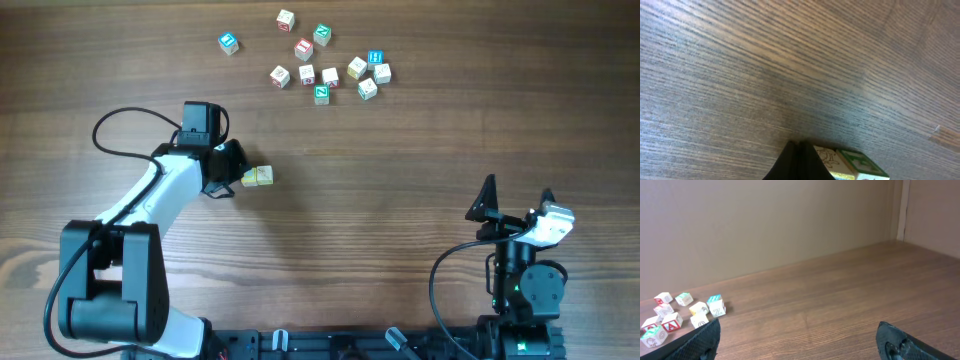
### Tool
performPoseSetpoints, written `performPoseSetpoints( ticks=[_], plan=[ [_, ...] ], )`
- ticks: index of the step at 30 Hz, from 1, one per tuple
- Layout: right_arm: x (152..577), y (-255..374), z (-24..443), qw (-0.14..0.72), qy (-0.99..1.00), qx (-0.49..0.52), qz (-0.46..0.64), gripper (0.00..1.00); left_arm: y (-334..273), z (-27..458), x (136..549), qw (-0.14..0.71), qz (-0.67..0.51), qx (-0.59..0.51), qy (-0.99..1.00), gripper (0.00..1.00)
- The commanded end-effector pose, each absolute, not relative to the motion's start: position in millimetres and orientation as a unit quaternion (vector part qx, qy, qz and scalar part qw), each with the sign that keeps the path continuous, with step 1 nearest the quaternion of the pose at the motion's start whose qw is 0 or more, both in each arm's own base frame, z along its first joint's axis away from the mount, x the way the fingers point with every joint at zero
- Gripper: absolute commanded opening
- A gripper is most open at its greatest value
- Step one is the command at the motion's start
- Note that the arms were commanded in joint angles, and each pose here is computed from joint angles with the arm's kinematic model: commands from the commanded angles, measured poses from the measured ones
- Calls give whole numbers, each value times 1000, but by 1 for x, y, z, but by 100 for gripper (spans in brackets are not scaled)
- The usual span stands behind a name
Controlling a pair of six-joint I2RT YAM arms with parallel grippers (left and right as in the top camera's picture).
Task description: Form a horizontal line
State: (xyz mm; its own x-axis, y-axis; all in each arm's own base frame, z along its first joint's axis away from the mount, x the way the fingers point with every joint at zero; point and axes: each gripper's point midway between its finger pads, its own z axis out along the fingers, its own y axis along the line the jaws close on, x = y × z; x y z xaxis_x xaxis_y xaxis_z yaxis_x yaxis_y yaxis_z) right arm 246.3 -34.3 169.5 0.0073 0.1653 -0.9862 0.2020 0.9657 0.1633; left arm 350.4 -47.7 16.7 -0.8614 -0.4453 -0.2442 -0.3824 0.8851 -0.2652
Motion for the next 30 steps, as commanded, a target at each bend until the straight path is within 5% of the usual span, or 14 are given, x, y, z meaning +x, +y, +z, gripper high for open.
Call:
performPoseSetpoints(
  ticks=[1, 13, 25, 28, 30],
  plan=[
    [246, -37, 171, 700, 702, 130, -21, 100, -53, 12, 348, 141, -114, -215, 960, 4],
    [246, -37, 171, 700, 702, 130, -21, 99, -49, 11, 348, 145, -103, -218, 960, 4],
    [246, -37, 171, 700, 702, 130, -21, 100, 39, 11, 351, 177, -3, -308, 935, 7],
    [246, -37, 171, 700, 702, 130, -21, 100, 76, 11, 343, 173, 8, -359, 917, 35],
    [246, -37, 171, 700, 702, 130, -21, 100, 91, 9, 334, 163, 13, -380, 910, 83]
  ],
)
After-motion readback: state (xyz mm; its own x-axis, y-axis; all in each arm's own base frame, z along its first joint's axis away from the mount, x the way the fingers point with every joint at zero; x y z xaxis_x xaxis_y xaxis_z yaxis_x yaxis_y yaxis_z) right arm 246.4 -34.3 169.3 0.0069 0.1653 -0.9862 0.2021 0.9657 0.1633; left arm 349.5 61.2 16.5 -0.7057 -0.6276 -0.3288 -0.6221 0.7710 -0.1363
